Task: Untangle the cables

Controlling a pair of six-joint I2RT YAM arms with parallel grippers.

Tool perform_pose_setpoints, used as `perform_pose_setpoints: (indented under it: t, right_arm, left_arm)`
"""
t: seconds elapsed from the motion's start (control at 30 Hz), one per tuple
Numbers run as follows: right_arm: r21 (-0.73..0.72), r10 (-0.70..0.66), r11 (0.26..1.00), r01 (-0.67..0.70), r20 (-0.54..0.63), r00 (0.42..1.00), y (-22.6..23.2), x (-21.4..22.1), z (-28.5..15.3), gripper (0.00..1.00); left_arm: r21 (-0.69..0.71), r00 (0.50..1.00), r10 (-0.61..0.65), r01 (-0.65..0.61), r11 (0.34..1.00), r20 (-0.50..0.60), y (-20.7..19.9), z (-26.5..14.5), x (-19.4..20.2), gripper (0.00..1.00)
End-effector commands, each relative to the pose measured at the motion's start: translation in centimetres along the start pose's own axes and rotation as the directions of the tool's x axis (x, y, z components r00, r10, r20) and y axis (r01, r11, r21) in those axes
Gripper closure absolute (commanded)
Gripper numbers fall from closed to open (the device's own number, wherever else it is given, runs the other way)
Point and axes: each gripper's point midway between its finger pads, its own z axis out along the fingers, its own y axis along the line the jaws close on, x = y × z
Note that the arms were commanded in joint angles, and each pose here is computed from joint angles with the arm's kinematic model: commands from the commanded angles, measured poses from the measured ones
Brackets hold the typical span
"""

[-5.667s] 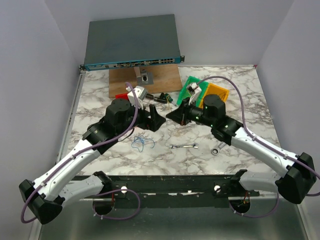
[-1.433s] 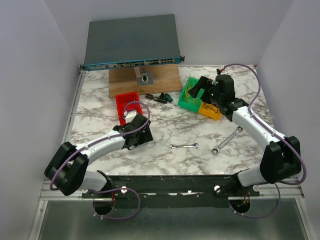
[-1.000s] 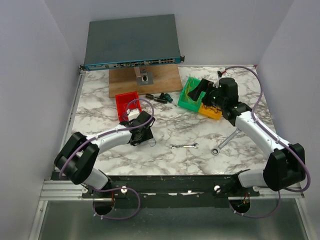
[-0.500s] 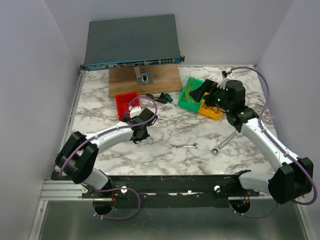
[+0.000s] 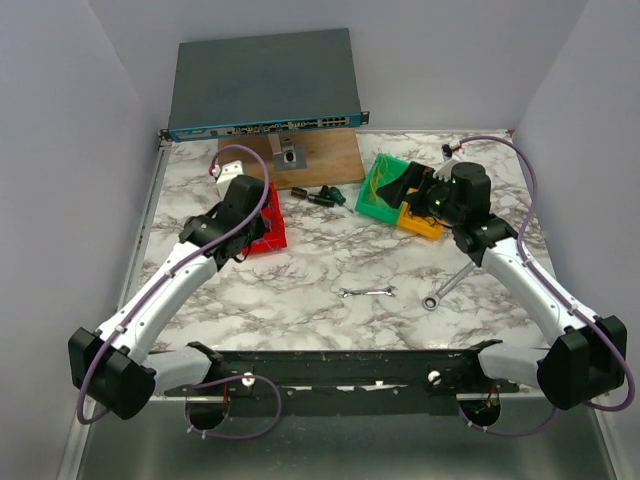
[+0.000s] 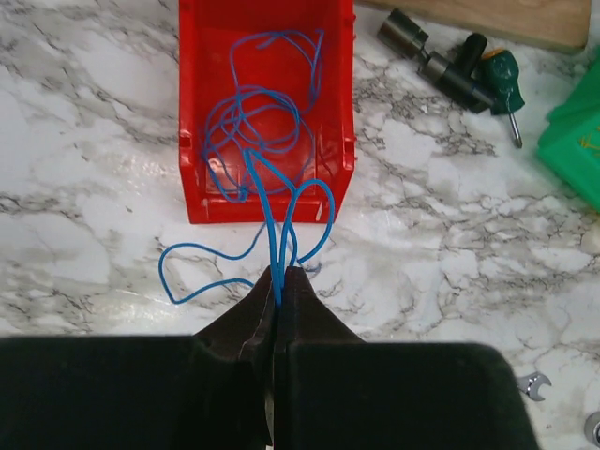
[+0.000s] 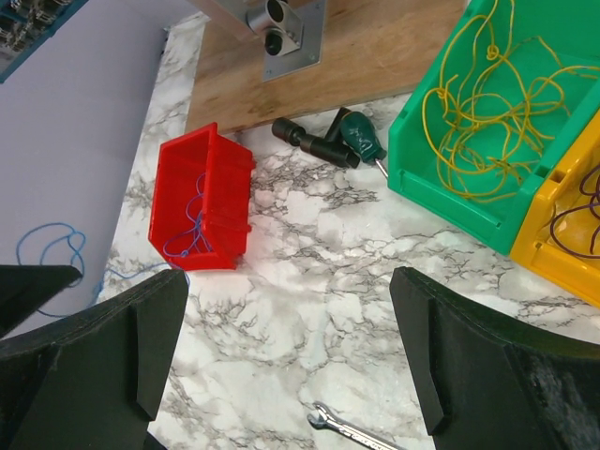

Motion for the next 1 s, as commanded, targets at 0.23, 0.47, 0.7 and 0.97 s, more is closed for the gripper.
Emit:
perform_pose_setpoints:
  t: [0.23,0.47,0.7,0.97]
  right_arm:
    - [-0.056,-0.003,0.998,0.003,0.004,1.000,1.6,-0.3,-0.9,0.00]
    - [-0.070,-0.010,0.997,0.012,0.021,1.000,2.2,-0.9,-1.5,0.00]
    - [-0.071,-0.019,0.997,0.020,0.021,1.000,2.4,-1.1,-2.1,0.00]
    - [-0.008,-0.015,1.000,0.016,0.026,1.000,1.3,-0.8,-3.0,0.00]
  left_arm:
    - [-0.009,0.989,-0.009,0.011,1.000,0.146,1.5,-1.7,-7.9,1.00]
    - [-0.033,0.976,-0.053,0.061,0.998,0.212,0.4,2.0,-9.7,1.00]
    - [-0.179,0.980,0.010,0.025,0.984,0.197,1.4,8.4,-9.0,1.00]
    - [-0.161,0.998,-0.017,0.008,0.987,-0.054,1.6,15.3,-3.5,0.97]
